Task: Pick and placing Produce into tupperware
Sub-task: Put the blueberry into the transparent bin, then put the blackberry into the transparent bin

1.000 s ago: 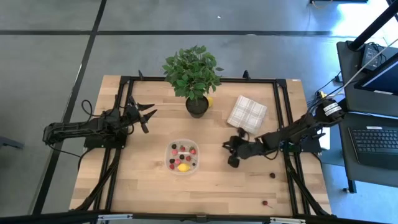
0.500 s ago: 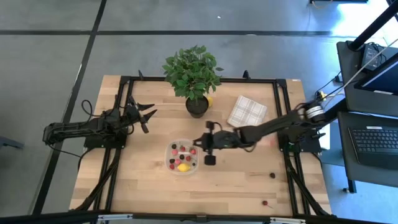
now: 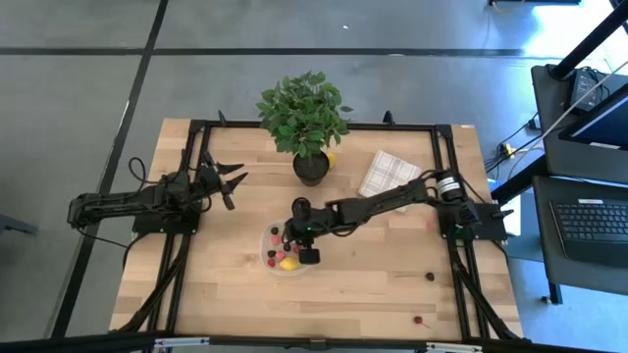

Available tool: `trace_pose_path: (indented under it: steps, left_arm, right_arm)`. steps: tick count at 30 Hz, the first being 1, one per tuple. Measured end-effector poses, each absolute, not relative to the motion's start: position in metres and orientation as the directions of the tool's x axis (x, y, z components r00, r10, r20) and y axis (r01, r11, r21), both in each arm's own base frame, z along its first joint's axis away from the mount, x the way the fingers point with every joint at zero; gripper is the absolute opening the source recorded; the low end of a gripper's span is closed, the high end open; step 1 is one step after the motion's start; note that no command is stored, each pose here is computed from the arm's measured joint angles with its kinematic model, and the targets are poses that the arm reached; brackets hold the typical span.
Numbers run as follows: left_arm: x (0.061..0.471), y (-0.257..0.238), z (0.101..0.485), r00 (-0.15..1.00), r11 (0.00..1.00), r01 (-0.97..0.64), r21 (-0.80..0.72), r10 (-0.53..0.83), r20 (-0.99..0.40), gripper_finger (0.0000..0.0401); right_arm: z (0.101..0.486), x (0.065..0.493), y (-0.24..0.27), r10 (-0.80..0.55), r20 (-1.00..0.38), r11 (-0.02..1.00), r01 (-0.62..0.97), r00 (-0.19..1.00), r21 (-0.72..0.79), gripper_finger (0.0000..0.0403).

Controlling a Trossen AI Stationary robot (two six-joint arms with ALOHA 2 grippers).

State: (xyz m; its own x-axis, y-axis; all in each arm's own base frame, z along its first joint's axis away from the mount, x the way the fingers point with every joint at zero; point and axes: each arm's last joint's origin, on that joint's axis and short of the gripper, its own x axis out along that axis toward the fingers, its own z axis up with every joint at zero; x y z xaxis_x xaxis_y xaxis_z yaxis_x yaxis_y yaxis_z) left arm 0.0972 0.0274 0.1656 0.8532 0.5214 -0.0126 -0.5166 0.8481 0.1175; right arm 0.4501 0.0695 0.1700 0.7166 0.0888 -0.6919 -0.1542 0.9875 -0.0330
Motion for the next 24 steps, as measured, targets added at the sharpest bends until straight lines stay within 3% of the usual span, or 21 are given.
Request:
trace_pose_path:
  steps: [7, 24]
  left_arm:
    - [0.0972, 0.0274, 0.1656, 0.853, 0.848, -0.517, 0.117, 0.522, -0.013, 0.0126]
    - [0.0972, 0.0274, 0.1656, 0.853, 0.848, -0.517, 0.117, 0.521, -0.013, 0.0126]
  right_arm:
    - [0.1581, 0.4547, 0.0696, 0.126, -0.729, 0.986, -0.168, 0.673, 0.015, 0.0057]
    - [0.1588, 0.4533, 0.0694, 0.122, -0.738, 0.985, -0.170, 0.663, 0.011, 0.0132]
